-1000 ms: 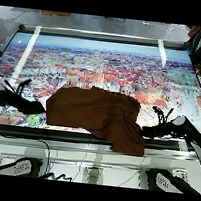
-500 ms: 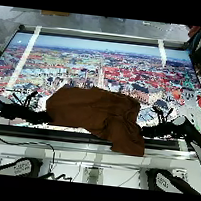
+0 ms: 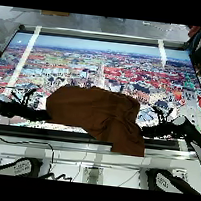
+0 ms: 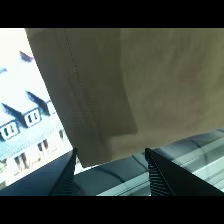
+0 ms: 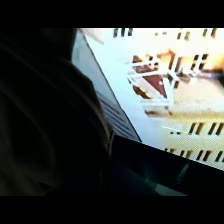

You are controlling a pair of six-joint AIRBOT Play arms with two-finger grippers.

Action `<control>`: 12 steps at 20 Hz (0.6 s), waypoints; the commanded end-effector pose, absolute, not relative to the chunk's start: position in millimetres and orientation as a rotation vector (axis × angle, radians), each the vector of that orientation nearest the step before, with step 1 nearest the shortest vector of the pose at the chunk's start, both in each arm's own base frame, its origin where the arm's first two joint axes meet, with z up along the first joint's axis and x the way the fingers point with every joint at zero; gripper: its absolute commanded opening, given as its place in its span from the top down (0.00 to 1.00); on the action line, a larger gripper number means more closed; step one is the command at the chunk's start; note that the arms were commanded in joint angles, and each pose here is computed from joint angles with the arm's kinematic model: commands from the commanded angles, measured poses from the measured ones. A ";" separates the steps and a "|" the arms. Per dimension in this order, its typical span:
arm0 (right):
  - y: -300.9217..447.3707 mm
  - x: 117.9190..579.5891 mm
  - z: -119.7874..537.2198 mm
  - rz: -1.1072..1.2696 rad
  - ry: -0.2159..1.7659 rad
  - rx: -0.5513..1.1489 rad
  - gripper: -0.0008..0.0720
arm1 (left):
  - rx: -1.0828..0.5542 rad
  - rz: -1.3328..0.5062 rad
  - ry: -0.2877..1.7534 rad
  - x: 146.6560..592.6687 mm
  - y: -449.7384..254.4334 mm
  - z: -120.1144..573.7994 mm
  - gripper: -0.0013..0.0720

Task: Fold the clothes and pants, and hang the long-sleeved shirts on hangers.

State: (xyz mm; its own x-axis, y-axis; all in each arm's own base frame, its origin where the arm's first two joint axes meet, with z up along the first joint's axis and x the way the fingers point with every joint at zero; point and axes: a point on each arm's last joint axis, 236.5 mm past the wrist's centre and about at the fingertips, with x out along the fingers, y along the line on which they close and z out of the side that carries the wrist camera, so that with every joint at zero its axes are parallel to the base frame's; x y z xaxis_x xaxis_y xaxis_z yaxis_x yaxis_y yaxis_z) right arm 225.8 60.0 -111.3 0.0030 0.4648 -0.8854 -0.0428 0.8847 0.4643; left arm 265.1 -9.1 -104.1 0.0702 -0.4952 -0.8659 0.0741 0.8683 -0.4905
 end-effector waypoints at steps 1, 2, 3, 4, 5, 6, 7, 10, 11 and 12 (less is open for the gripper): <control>60.3 225.8 -111.2 0.409 1.525 0.348 0.97 | -0.307 -0.437 1.470 260.6 -0.6 -106.5 0.28; 60.3 225.8 -111.2 0.409 1.525 0.348 0.97 | -0.306 -0.434 1.466 261.4 -0.1 -106.7 0.28; 60.3 225.9 -111.2 0.409 1.525 0.349 0.97 | -0.303 -0.430 1.462 262.6 0.7 -107.0 0.28; 61.2 226.4 -110.7 0.409 1.523 0.355 0.97 | -0.298 -0.433 1.459 263.2 1.0 -107.1 0.28; 63.0 227.2 -109.8 0.412 1.519 0.365 0.97 | -0.292 -0.434 1.460 263.1 2.0 -106.8 0.28; 64.1 228.1 -109.1 0.412 1.515 0.372 0.97 | -0.297 -0.445 1.465 262.3 0.2 -104.4 0.28; 64.1 228.8 -109.1 0.411 1.513 0.373 0.97 | -0.299 -0.458 1.473 260.8 -1.2 -101.5 0.28; 64.0 228.8 -109.2 0.411 1.513 0.373 0.97 | -0.304 -0.465 1.460 265.4 -2.2 -95.8 0.28; 64.0 228.8 -109.2 0.411 1.513 0.373 0.97 | -0.308 -0.466 1.447 268.9 -2.7 -93.1 0.27; 63.9 228.8 -109.2 0.411 1.512 0.373 0.97 | -0.308 -0.465 1.435 272.1 -2.6 -90.1 0.28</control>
